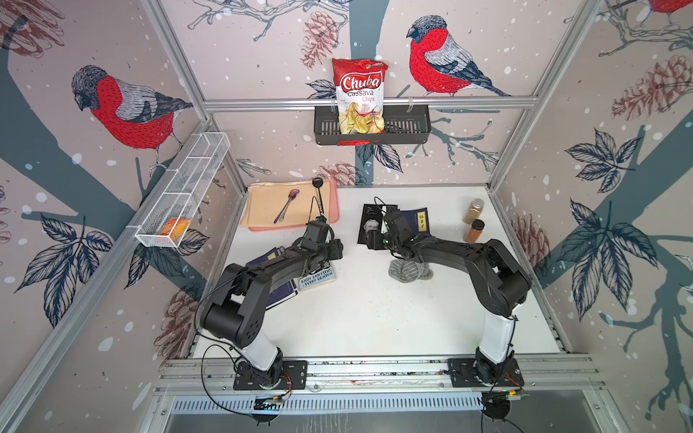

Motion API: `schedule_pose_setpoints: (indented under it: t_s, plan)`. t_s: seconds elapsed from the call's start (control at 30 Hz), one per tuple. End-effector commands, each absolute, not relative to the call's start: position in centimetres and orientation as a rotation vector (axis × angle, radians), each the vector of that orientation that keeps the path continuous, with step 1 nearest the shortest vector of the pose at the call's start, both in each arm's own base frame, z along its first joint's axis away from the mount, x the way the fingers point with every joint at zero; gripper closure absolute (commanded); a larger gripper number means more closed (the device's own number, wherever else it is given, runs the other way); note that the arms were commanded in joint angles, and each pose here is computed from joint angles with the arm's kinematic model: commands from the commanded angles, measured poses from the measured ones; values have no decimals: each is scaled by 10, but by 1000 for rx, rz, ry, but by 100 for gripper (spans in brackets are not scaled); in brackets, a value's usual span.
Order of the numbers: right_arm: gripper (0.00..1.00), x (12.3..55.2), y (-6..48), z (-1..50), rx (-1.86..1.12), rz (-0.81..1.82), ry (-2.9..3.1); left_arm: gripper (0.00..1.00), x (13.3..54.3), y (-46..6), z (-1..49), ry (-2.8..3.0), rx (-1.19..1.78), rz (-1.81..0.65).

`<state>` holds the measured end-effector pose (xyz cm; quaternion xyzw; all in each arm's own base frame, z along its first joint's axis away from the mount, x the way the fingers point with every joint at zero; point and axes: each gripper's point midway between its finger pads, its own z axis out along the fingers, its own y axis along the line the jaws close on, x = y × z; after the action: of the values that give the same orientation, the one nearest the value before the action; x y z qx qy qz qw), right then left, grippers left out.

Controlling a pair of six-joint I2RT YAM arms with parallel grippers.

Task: Wipe the cover of the book
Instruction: Move the book to the center of the board.

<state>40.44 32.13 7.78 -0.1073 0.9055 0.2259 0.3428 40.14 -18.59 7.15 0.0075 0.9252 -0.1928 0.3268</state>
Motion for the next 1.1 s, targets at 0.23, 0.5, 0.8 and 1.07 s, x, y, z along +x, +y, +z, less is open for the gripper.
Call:
schedule_pose_setpoints:
  t_s: [0.23, 0.5, 0.8, 1.07]
  plan:
    - [29, 452, 258, 29, -128, 229, 2426, 32, 471, -265, 66, 2347, 183, -696]
    - [35, 450, 261, 16, -166, 318, 2449, 38, 484, -284, 35, 2431, 202, -725]
    - [64, 416, 281, 13, -266, 386, 2478, 69, 448, -292, 32, 2444, 206, -842]
    - [65, 315, 290, 12, -360, 369, 2516, 70, 352, -286, 26, 2499, 245, -837]
